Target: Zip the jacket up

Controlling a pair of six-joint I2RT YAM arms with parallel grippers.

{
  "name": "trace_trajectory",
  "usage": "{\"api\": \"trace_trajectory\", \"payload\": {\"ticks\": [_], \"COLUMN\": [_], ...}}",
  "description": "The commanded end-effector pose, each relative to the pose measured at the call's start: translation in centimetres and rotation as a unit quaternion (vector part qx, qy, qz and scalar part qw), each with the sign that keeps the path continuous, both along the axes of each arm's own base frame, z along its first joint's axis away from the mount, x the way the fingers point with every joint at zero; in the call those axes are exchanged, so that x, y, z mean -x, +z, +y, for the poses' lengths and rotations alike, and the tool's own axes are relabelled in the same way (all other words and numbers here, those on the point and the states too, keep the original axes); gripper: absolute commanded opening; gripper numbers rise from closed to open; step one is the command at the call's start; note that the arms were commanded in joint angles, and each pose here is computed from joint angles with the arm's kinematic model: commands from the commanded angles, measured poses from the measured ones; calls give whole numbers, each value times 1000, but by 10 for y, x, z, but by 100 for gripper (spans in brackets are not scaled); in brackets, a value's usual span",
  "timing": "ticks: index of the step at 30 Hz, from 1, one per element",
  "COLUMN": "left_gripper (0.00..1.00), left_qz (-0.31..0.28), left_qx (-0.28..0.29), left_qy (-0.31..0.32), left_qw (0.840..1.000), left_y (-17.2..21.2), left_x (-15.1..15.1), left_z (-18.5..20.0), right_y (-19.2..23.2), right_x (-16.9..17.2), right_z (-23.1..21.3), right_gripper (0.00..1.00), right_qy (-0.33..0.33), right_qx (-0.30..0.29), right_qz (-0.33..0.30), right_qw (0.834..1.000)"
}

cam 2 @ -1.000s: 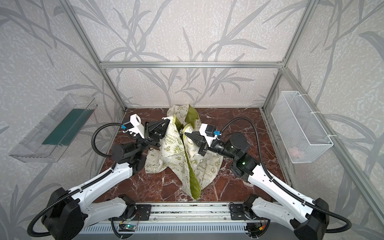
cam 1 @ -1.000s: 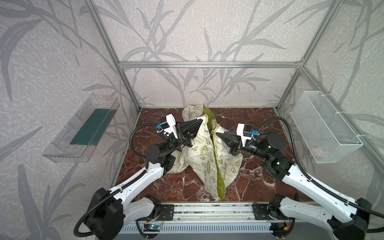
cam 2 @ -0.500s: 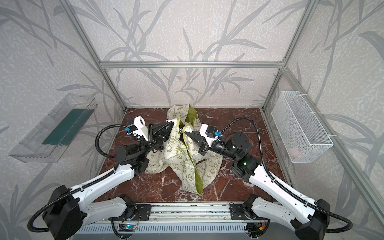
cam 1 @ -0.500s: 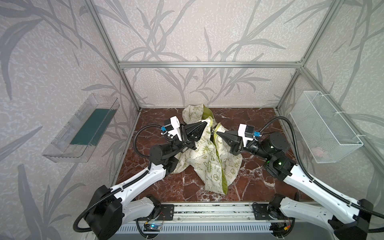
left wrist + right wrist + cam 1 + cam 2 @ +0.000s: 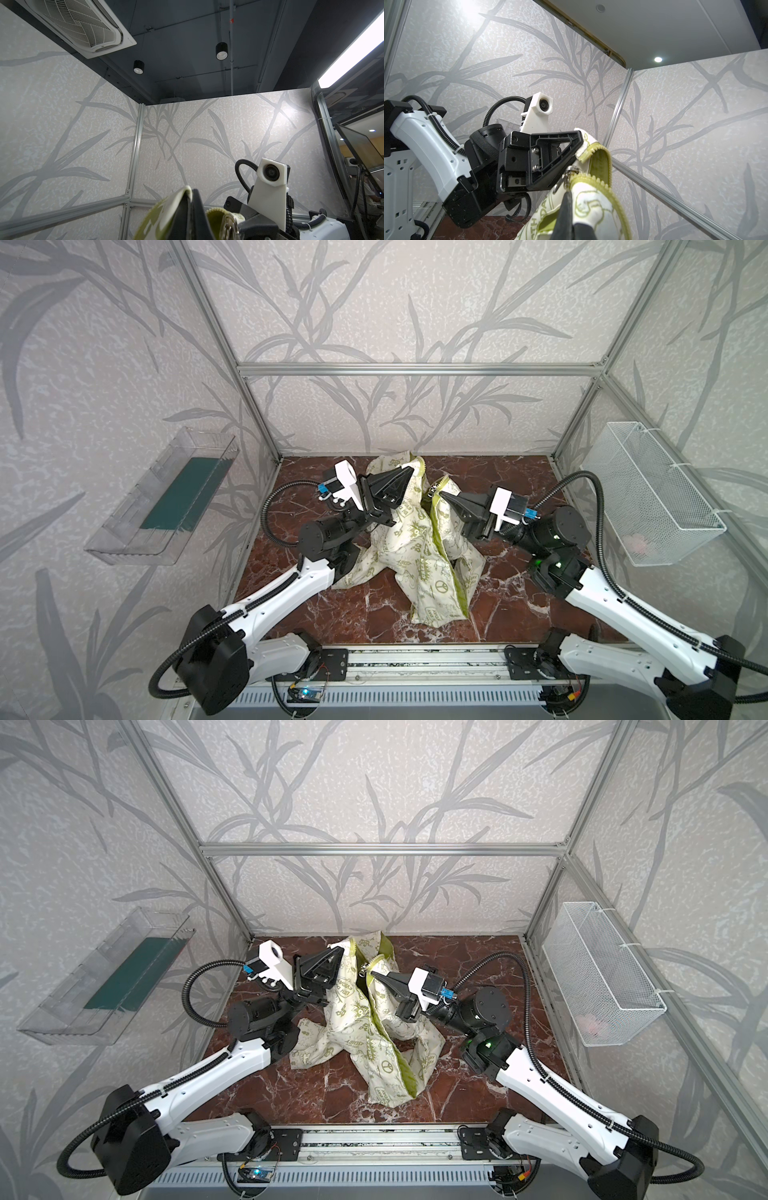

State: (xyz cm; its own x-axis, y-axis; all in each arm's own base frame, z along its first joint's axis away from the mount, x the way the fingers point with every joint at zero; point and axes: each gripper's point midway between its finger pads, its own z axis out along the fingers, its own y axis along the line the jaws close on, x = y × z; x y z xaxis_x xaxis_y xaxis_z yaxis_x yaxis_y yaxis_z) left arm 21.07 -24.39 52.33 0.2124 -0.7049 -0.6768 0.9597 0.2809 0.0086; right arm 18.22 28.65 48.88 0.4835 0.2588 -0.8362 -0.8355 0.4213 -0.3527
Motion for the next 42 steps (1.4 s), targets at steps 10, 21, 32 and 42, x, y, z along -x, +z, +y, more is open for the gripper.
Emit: {"api": "trace_trajectory", "payload": {"ticks": [10,21,32,42], "left_gripper": [0,0,0,0], "left_qz": [-78,-99,-133,-125], "left_qx": [27,46,68,62], "left_qy": [-9,-4,1,-15], "left_qw": [997,994,989,990], "left_y": [40,58,81,80], "left_x": [25,35,55,53], "left_z": [7,15,30,26], "right_y": [68,89,85,82], "right_x": [39,36,29,24], "right_z": [-27,-18,-9,-5], "right_gripper": [0,0,0,0], "right_qy": [40,92,98,104], "right_qx": [-88,-119,-111,-113], "right_qz": [-74,-75,-63,-49], "right_qw": [993,986,987,987]}}
